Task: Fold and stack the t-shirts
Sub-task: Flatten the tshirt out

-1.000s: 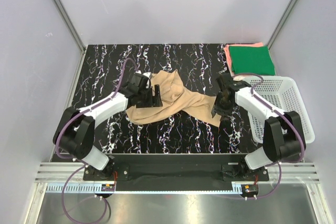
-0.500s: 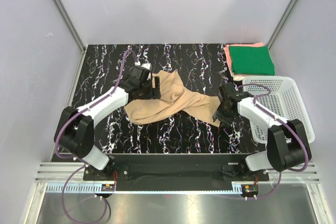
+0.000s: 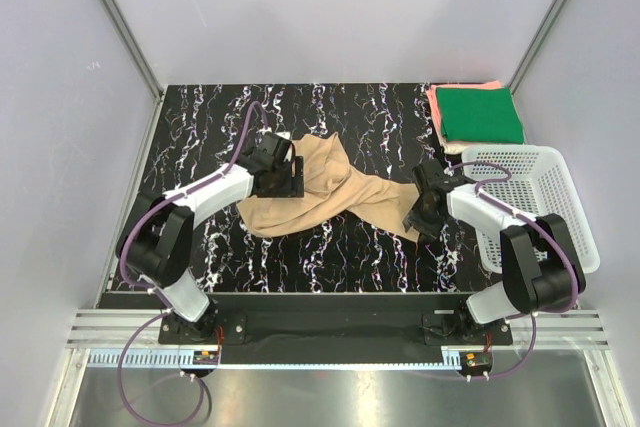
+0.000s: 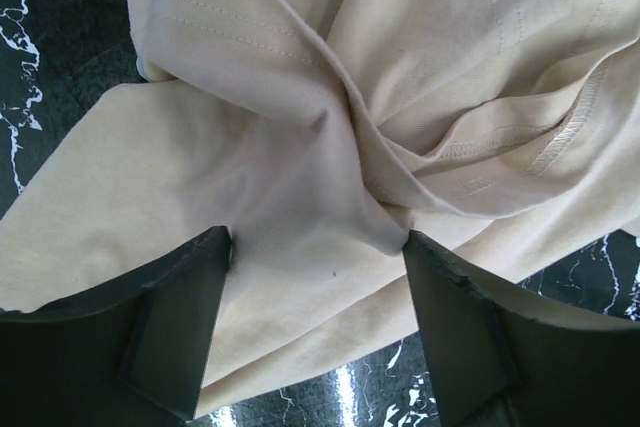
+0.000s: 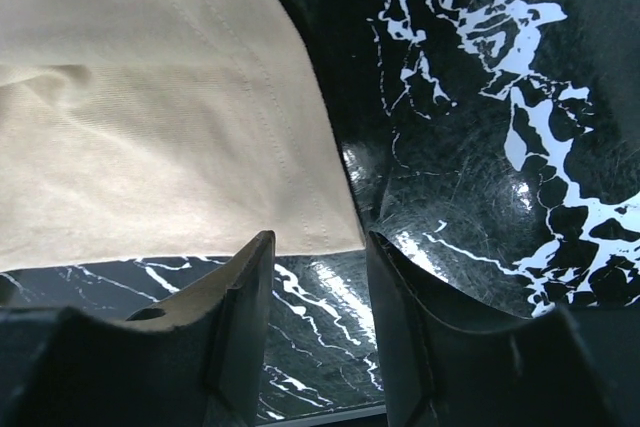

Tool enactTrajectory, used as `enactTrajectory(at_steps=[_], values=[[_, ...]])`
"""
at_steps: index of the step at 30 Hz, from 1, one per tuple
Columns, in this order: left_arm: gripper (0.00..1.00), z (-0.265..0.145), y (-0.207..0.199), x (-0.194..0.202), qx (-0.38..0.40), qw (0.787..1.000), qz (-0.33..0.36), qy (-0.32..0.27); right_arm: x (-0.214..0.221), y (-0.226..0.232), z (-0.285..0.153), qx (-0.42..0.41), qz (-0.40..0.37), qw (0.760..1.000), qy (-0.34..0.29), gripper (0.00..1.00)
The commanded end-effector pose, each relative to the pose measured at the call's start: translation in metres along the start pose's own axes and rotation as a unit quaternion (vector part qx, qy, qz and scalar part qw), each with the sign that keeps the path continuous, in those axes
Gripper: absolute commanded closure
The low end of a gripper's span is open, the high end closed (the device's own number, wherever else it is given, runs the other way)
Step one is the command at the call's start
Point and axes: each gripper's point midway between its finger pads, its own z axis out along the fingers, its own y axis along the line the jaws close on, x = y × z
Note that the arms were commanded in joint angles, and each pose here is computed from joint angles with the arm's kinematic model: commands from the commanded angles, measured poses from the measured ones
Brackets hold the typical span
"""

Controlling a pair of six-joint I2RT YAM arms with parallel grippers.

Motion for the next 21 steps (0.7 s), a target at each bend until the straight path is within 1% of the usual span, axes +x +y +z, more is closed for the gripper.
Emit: enactTrajectory(at_steps=[1, 2, 3, 6, 7, 9, 10, 12, 13, 14, 16, 18, 19, 20, 21], values=[[0.28, 0.007, 0.004, 0.000, -0.013, 1.000, 0.004, -0.005, -0.005, -0.007, 0.008, 0.017, 0.009, 1.000, -0.016, 0.51], [0.30, 0.008, 0.005, 0.001, -0.014, 1.000, 0.003, -0.003, -0.005, -0.007, 0.009, 0.017, 0.007, 1.000, -0.016, 0.51], [0.36, 0.011, 0.004, 0.003, -0.013, 1.000, 0.002, 0.003, -0.003, -0.006, 0.012, 0.018, 0.006, 1.000, -0.012, 0.51], [0.47, 0.015, 0.001, 0.004, -0.008, 1.000, 0.001, 0.010, -0.004, -0.006, 0.015, 0.019, 0.005, 1.000, -0.010, 0.52], [0.59, 0.015, 0.000, 0.004, -0.006, 1.000, 0.001, 0.010, -0.004, -0.006, 0.015, 0.020, 0.004, 1.000, -0.012, 0.52], [0.70, 0.015, -0.001, 0.003, -0.004, 1.000, 0.003, 0.010, -0.006, -0.007, 0.014, 0.020, 0.001, 1.000, -0.018, 0.54], [0.84, 0.014, -0.001, 0.003, -0.003, 1.000, 0.004, 0.009, -0.008, -0.007, 0.014, 0.021, 0.001, 0.999, -0.024, 0.64], [0.99, 0.013, -0.004, 0.001, 0.003, 1.000, 0.006, 0.008, -0.012, -0.007, 0.012, 0.019, -0.005, 0.999, -0.032, 0.81], [1.00, 0.012, -0.006, -0.002, 0.007, 1.000, 0.006, 0.007, -0.014, -0.006, 0.011, 0.018, -0.007, 0.999, -0.037, 0.98], [1.00, 0.009, -0.009, -0.007, 0.011, 1.000, 0.007, 0.001, -0.018, -0.003, 0.006, 0.010, -0.013, 0.999, -0.045, 1.00], [1.00, -0.002, -0.013, -0.016, 0.015, 1.000, 0.013, -0.004, -0.025, 0.003, -0.003, -0.005, -0.021, 0.998, -0.058, 1.00], [1.00, -0.026, -0.020, -0.047, 0.018, 0.999, 0.022, -0.044, -0.038, 0.011, -0.029, -0.022, -0.033, 0.996, -0.083, 1.00], [1.00, -0.037, -0.020, -0.053, 0.012, 0.998, 0.028, -0.049, -0.046, 0.014, -0.041, -0.027, -0.037, 0.994, -0.100, 1.00], [1.00, -0.056, -0.027, -0.077, 0.017, 0.996, 0.030, -0.081, -0.063, 0.026, -0.068, -0.055, -0.042, 0.988, -0.135, 1.00], [1.00, -0.076, -0.022, -0.088, -0.001, 0.994, 0.039, -0.100, -0.067, 0.025, -0.083, -0.057, -0.045, 0.987, -0.146, 1.00]])
